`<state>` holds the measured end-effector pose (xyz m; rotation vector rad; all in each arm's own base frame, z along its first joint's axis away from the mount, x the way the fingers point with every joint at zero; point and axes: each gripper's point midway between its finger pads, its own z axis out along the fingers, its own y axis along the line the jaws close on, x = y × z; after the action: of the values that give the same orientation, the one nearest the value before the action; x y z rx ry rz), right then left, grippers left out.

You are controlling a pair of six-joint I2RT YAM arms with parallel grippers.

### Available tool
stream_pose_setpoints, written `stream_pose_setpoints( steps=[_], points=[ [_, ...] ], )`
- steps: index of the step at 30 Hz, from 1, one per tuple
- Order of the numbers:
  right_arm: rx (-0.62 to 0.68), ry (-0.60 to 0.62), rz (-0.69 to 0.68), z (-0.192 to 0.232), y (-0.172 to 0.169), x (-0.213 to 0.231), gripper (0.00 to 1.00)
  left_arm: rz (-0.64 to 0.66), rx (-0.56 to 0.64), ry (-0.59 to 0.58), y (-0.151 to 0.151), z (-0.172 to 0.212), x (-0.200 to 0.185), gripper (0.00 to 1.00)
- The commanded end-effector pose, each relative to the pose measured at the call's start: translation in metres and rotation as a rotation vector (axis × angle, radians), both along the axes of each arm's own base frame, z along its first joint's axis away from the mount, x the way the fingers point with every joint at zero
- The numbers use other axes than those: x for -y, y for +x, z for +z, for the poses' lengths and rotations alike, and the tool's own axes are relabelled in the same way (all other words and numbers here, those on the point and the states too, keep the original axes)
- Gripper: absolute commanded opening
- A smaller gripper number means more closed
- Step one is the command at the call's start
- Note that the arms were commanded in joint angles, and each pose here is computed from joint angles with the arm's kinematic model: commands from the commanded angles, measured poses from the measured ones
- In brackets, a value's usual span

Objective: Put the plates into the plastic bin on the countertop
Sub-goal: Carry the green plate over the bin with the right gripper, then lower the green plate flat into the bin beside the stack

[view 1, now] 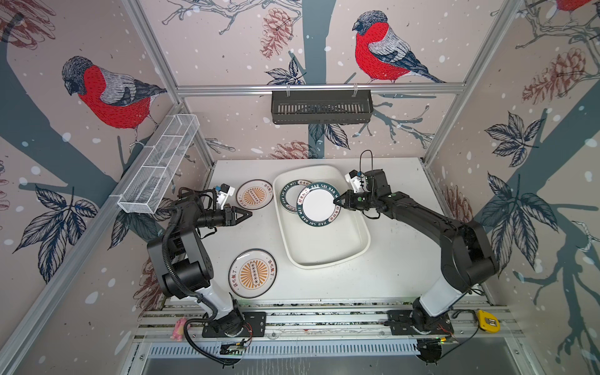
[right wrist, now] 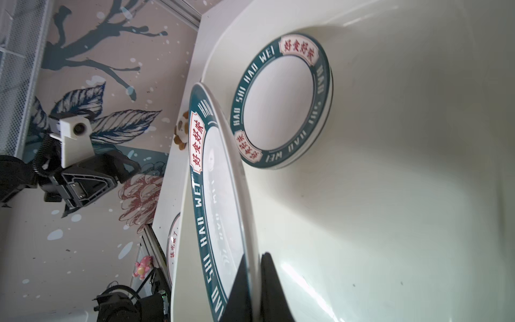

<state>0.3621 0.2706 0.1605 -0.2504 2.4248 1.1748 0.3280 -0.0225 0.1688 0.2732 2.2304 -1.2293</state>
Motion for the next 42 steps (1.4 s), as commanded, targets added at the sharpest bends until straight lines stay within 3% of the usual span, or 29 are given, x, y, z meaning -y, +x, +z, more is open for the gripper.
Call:
stream_pose_setpoints(
  steps=[1, 9, 27, 42],
  points=[
    [-0.011, -0.045, 0.035, -0.012, -0.015, 0.007, 0.02, -0.012, 0.024, 0.018, -0.002, 0.001, 0.0, 0.54],
    [-0.107, -0.107, 0.063, -0.047, -0.036, 0.014, 0.02, -0.038, 0.031, 0.03, -0.01, 0.002, 0.003, 0.54],
    [-0.203, -0.176, 0.2, -0.089, -0.058, -0.02, 0.03, -0.059, 0.065, 0.056, -0.016, 0.007, 0.005, 0.56],
    [-0.247, -0.244, 0.164, -0.12, -0.052, -0.016, 0.11, -0.072, 0.076, 0.078, -0.022, 0.006, 0.007, 0.61]
  ],
)
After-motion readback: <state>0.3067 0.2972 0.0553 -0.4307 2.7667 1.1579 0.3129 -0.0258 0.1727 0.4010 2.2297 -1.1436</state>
